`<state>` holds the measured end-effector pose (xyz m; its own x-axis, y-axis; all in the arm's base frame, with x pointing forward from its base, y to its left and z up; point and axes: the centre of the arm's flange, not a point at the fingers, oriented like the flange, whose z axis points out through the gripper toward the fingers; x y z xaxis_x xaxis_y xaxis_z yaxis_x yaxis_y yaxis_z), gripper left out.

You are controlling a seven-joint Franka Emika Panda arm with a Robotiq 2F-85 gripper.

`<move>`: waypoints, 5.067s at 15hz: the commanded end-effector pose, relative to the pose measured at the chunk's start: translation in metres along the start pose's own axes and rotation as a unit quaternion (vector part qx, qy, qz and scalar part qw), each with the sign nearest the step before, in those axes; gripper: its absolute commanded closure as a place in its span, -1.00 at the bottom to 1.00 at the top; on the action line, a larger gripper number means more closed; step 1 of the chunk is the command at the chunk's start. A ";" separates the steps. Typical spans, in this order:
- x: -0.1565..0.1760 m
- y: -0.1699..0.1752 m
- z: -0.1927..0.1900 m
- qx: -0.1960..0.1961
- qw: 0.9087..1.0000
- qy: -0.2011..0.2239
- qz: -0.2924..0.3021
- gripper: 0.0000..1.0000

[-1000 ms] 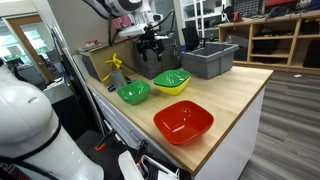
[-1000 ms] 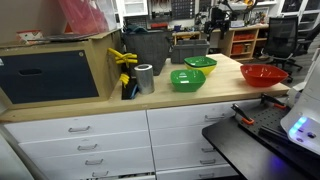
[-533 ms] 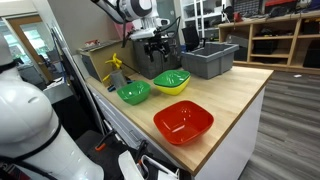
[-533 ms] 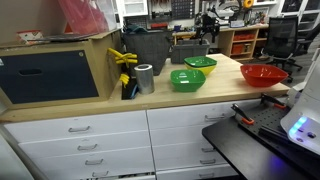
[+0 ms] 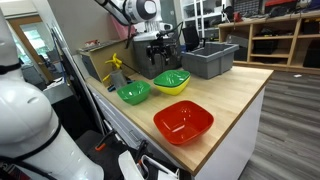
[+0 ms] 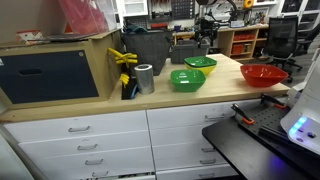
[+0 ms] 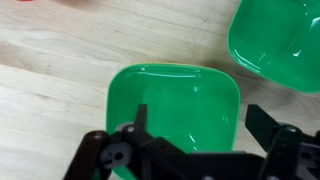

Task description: Pick up the green bowl from the stack of bowls and place it on the counter

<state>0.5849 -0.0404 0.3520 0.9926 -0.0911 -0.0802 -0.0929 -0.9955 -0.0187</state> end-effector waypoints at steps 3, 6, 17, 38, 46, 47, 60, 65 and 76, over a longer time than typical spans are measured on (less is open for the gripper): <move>0.015 -0.023 0.022 0.009 0.999 -0.039 -0.026 -1.00; 0.020 -0.042 0.044 0.010 0.998 -0.054 -0.041 -1.00; 0.055 -0.084 0.097 -0.008 0.994 -0.064 -0.084 -1.00; 0.059 -0.083 0.069 -0.032 0.994 -0.060 -0.081 0.97; 0.052 -0.079 -0.014 -0.084 0.992 -0.042 -0.087 0.97; 0.051 -0.077 -0.023 -0.093 0.991 -0.039 -0.091 0.97; 0.038 -0.042 -0.055 -0.142 0.988 -0.012 -0.067 0.09; 0.036 0.013 -0.055 -0.148 0.989 0.010 0.028 -0.65; 0.016 0.082 -0.013 -0.172 0.955 0.084 0.228 -1.00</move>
<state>0.6151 -0.1268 0.3716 0.8930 -0.4330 0.1226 -0.4490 -0.8387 0.3082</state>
